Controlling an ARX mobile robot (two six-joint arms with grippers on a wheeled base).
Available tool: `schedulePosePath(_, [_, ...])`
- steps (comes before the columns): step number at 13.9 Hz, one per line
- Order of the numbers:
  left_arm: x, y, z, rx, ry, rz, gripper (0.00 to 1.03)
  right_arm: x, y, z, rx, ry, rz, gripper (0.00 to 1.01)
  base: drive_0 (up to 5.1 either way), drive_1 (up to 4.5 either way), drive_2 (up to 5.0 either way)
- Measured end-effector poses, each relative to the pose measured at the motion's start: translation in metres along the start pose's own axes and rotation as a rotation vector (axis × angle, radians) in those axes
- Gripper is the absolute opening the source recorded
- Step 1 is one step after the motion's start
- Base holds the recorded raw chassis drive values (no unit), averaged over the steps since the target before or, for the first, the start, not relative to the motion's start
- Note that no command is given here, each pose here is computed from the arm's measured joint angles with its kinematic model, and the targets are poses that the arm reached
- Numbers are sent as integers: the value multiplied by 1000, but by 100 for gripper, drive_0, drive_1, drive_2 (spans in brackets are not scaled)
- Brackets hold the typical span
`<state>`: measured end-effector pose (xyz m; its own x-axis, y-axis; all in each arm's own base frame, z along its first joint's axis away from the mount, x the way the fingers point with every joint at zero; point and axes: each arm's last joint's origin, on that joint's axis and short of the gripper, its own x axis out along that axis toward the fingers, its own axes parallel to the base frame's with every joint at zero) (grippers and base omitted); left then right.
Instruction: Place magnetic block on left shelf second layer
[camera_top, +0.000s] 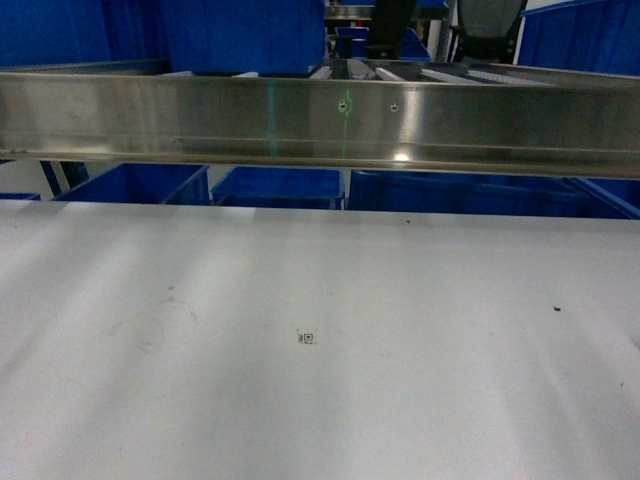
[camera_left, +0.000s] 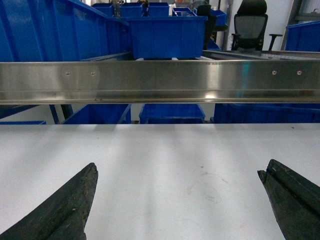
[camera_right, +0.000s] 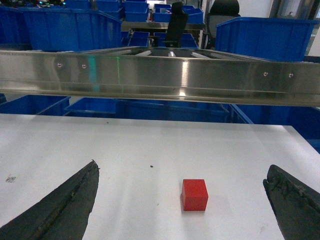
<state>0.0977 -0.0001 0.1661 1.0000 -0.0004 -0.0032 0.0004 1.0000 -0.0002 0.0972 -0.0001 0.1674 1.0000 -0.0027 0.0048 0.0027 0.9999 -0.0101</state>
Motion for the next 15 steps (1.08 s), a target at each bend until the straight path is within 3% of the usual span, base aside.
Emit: schedulePosePath(15, [0,0,0,0,0,0,98,0,0,0,0,0,0,98,0,0,0])
